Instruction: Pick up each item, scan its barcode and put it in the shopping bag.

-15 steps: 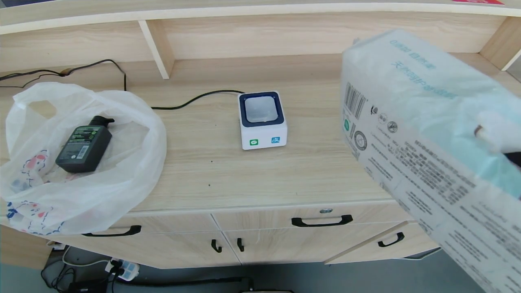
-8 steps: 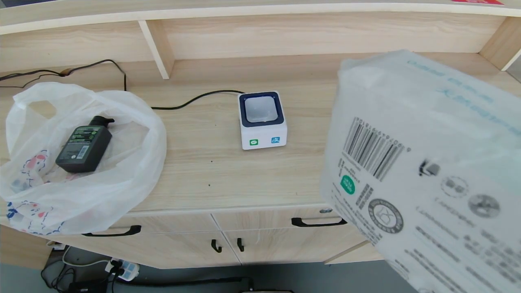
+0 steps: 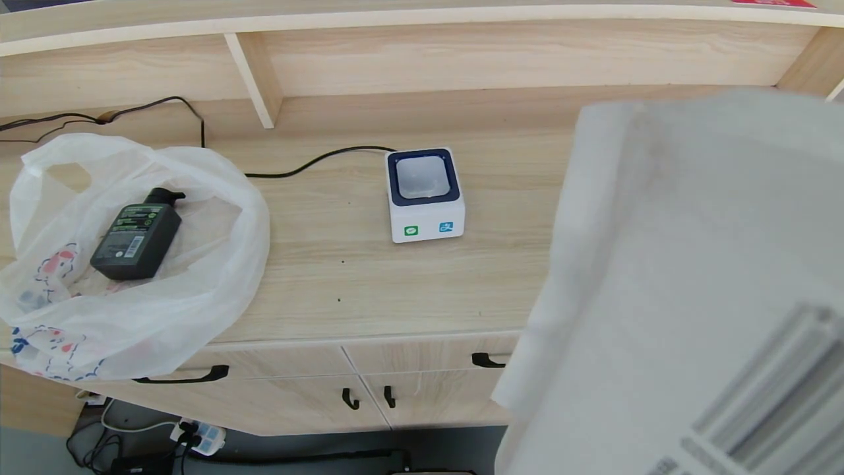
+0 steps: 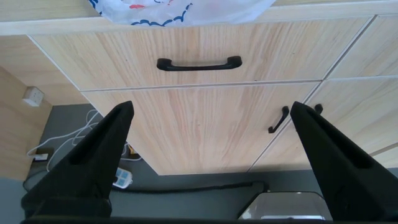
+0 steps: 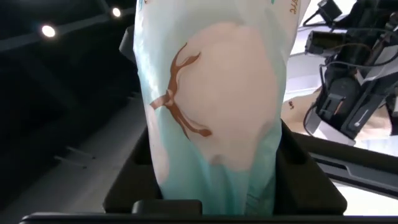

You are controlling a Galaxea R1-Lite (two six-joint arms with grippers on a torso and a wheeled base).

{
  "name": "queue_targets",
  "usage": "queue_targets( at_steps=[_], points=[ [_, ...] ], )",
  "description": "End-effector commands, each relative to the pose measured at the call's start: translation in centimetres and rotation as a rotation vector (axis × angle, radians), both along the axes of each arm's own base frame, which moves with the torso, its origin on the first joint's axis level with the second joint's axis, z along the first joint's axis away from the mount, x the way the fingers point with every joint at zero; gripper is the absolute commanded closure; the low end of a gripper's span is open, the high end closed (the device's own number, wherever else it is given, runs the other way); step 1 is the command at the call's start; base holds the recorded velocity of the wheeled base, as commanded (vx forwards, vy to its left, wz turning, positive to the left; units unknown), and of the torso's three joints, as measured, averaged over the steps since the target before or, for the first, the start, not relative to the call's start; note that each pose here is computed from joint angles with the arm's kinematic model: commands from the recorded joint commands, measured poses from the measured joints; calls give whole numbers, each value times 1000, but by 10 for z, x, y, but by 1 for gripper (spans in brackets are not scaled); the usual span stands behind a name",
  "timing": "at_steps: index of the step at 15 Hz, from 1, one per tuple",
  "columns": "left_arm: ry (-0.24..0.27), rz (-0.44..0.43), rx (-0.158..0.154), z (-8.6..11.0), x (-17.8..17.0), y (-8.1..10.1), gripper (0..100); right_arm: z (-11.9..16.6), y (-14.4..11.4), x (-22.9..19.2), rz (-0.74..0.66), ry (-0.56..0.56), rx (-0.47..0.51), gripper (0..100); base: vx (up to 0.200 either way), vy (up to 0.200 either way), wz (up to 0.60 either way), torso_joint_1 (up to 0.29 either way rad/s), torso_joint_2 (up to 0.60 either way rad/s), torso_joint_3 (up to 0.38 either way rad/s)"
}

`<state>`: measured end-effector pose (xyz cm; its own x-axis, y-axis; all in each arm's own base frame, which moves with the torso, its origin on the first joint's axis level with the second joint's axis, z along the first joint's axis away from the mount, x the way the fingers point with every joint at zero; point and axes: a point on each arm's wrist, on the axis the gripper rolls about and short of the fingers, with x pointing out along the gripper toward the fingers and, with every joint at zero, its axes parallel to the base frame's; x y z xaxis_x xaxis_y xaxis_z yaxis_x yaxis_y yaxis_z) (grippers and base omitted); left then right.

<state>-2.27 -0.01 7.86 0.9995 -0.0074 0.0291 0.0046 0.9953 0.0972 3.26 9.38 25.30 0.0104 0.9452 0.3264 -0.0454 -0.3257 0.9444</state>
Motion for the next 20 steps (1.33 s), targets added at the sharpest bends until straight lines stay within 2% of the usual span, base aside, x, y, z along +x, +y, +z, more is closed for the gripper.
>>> queue_targets(
  at_steps=[1, 3, 6, 8, 10, 17, 20],
  points=[
    [0, 1, -1, 0, 0, 0, 0, -5, 7, 3, 24, 64, -30, 100, 0, 0, 0, 0, 0, 0],
    [0, 1, 1, 0, 0, 0, 0, -6, 14, 6, 32, 96, -41, 100, 0, 0, 0, 0, 0, 0],
    [0, 1, 1, 0, 0, 0, 0, -4, 18, 10, 42, 155, -6, 100, 0, 0, 0, 0, 0, 0],
    [0, 1, 1, 0, 0, 0, 0, -2, 18, 17, 12, 205, 31, 100, 0, 0, 0, 0, 0, 0],
    [0, 1, 1, 0, 0, 0, 0, -6, 20, 23, -8, 241, 25, 100, 0, 0, 0, 0, 0, 0],
    [2, 1, -2, 0, 0, 0, 0, -4, 24, 25, 16, 219, 73, 100, 0, 0, 0, 0, 0, 0],
    [3, 1, -2, 0, 0, 0, 0, -8, 18, 25, -9, 154, 120, 100, 0, 0, 0, 0, 0, 0]
  ],
)
